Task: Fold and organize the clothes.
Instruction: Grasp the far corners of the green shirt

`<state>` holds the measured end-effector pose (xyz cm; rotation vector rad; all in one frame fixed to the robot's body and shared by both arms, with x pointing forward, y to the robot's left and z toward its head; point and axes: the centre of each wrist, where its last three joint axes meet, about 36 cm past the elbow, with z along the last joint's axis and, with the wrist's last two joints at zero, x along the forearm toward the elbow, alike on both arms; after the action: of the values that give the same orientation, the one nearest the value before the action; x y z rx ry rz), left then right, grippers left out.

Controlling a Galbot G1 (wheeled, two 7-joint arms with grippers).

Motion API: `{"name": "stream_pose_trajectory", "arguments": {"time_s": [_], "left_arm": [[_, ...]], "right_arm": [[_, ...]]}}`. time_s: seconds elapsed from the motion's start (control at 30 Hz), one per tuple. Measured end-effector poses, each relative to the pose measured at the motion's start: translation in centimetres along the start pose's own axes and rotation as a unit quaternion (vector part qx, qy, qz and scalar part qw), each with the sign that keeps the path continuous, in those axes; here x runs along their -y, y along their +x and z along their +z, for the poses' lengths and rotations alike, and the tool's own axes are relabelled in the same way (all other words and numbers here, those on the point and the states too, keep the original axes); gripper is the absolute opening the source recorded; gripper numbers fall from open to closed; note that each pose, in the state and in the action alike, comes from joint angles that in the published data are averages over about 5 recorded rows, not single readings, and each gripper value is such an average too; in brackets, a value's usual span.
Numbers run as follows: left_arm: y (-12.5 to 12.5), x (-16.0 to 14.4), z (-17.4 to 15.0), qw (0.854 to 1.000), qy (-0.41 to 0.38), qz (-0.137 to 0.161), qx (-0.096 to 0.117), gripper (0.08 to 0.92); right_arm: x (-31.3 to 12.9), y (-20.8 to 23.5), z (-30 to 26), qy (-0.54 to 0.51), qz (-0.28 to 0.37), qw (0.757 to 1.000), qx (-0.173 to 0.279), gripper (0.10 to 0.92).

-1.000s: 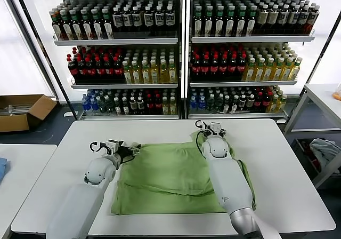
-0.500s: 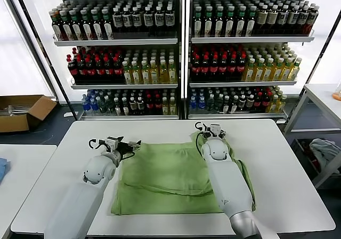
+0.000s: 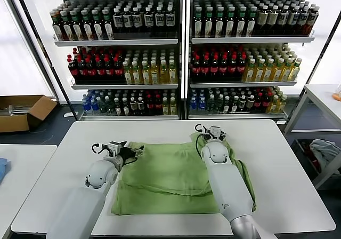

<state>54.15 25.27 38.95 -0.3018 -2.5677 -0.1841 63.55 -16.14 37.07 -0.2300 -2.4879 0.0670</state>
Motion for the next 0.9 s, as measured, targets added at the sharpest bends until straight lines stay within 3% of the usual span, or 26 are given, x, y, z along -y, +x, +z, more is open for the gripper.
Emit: {"name": "stream_pose_trajectory", "arguments": {"time_s": [0.43,0.73,0.9], "left_arm": [[-0.3,0.5,1.0,1.0,0.007,0.007,-0.009,0.403],[-0.3,0.7,0.9,1.0,0.01,0.006,-0.007,0.145],[-0.1,0.7,0.8,1.0,0.013,0.004,-0.002,0.085]], "right_arm": [[0.4,0.1,0.9,0.004,0.001,1.0,-0.001,0.592],[1.0,0.6,1.5,0.007,-0.001,1.0,0.003,0.34],[1.3,1.0,1.4,0.003,-0.003,1.0,0.009,0.209]]}}
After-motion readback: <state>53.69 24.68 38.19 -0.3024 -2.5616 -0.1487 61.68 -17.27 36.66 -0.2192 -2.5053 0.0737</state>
